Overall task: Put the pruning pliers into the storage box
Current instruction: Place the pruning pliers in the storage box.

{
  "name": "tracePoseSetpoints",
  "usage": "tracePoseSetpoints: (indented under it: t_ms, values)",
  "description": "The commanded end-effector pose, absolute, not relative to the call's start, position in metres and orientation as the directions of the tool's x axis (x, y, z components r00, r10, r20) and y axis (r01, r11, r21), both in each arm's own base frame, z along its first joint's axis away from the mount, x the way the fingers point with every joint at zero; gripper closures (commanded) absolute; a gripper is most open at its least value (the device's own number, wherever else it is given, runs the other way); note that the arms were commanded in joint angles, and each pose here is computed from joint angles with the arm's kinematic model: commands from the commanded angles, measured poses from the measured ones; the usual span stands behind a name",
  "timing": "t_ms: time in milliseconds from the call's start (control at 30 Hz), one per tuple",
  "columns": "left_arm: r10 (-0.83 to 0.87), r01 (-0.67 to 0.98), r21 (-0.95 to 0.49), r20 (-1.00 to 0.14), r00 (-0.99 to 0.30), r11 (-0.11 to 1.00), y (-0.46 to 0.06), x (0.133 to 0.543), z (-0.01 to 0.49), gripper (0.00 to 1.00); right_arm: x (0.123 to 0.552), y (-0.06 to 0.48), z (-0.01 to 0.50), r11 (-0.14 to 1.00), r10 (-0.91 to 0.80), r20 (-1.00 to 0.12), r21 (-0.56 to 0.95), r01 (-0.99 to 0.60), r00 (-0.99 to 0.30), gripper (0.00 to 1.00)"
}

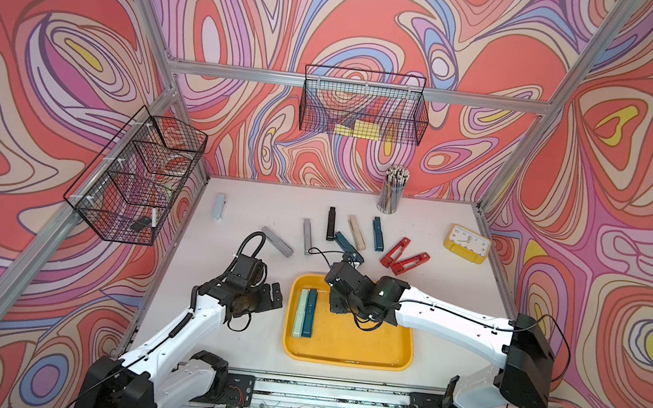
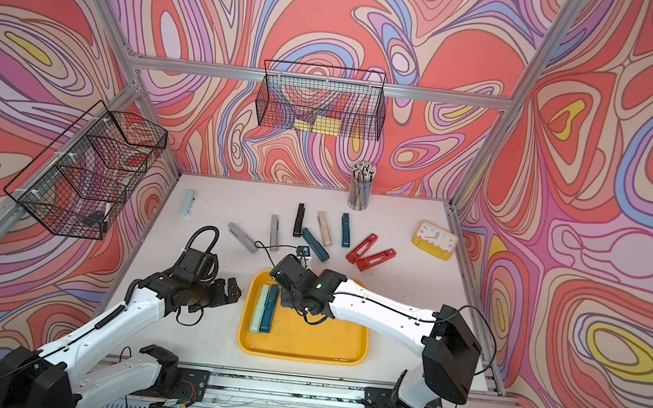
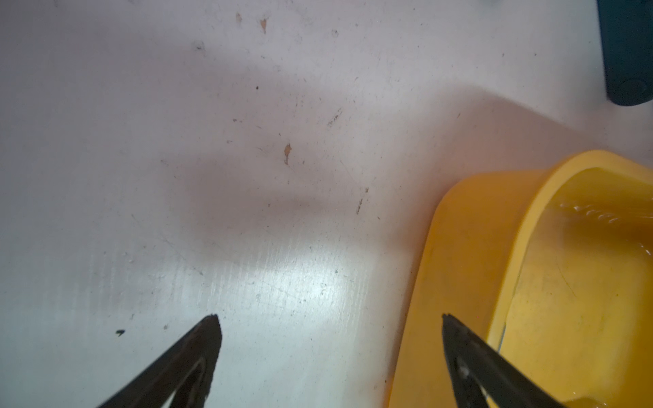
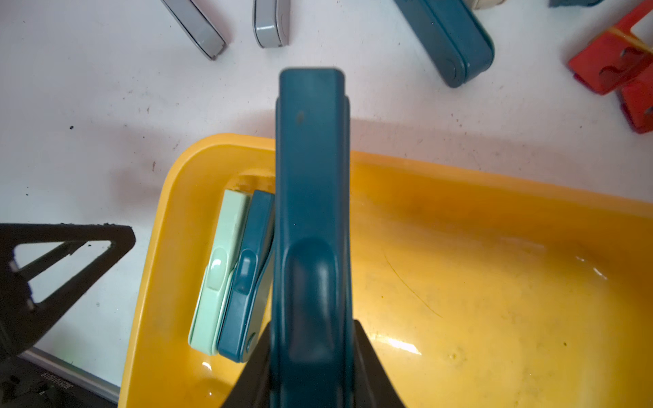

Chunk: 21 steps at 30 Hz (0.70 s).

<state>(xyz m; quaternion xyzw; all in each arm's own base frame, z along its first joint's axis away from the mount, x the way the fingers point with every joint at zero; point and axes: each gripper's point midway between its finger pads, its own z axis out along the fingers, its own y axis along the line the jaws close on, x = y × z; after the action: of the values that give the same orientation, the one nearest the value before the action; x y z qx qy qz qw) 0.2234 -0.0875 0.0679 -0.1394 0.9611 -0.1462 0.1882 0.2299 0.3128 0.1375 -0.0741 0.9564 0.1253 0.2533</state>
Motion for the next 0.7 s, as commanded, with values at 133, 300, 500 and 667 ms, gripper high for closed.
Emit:
tracePoseSetpoints:
  t_ms: [133,300,500,667]
  values:
    - [-0.293,-0.189,-0.312,-0.33,-0.897,0.931,-0.09,0.221,0.061,0.01,0.221,0.324,0.143,0.96,-0.035,-0.537,0.217,-0.178,-0.843,1.0]
    - [-0.288,-0.192,-0.293,-0.329,-0.899,0.937,-0.088,0.22,0.058,0.01,0.212,0.331,0.131,0.961,-0.035,-0.528,0.214,-0.173,-0.849,1.0]
    - [-0.277,-0.189,-0.275,-0.328,-0.903,0.943,-0.088,0.218,0.057,0.01,0.204,0.331,0.11,0.958,-0.008,-0.506,0.243,-0.152,-0.862,1.0]
    - [-0.268,-0.182,-0.267,-0.33,-0.905,0.946,-0.089,0.218,0.057,0.01,0.201,0.327,0.097,0.96,0.003,-0.493,0.245,-0.135,-0.87,1.0]
